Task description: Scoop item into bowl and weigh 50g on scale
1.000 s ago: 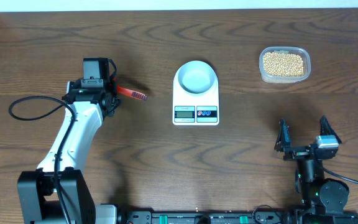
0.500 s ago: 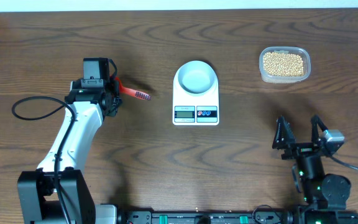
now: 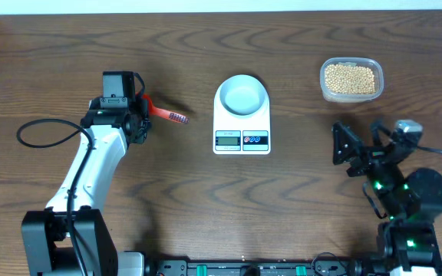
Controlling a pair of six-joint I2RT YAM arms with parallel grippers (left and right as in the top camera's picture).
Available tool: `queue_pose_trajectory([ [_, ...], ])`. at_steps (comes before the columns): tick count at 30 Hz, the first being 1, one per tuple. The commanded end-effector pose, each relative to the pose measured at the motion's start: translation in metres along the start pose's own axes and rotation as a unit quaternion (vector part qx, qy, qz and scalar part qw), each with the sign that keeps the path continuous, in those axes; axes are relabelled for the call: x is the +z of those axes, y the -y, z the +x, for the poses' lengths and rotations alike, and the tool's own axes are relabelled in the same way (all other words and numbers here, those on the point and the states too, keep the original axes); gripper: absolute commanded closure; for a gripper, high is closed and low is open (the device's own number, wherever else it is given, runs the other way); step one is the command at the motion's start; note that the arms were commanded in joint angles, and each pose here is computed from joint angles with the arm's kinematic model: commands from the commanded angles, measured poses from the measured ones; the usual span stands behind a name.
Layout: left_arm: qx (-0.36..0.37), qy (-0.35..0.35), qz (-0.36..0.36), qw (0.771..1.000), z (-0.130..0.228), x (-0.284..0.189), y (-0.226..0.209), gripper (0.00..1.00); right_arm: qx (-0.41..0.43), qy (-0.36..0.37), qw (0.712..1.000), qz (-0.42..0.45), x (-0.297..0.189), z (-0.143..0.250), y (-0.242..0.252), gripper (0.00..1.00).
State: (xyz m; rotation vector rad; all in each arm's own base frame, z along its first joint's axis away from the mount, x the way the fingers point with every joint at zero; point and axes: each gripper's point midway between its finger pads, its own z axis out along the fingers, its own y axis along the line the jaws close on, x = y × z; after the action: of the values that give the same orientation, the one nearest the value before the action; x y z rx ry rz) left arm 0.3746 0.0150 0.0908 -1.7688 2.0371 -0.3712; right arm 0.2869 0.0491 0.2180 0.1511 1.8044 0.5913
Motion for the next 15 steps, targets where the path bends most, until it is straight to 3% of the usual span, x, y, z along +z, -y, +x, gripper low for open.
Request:
queue_pose_trajectory([
  [1,-0.005,-0.002,0.017,1.000,-0.001,-0.008,0.011,0.93,0.022,-0.037,0.999,-0.009,0.005,0.013,-0.002,0.01],
  [6,-0.004,-0.030,0.022,0.999,0.009,-0.009,0.013,0.93,0.099,-0.039,0.994,-0.033,0.008,0.011,-0.010,0.01],
  [15,0.028,-0.087,0.051,0.994,0.029,-0.012,0.024,0.93,0.099,0.020,0.992,-0.079,0.029,-0.020,-0.027,0.04],
])
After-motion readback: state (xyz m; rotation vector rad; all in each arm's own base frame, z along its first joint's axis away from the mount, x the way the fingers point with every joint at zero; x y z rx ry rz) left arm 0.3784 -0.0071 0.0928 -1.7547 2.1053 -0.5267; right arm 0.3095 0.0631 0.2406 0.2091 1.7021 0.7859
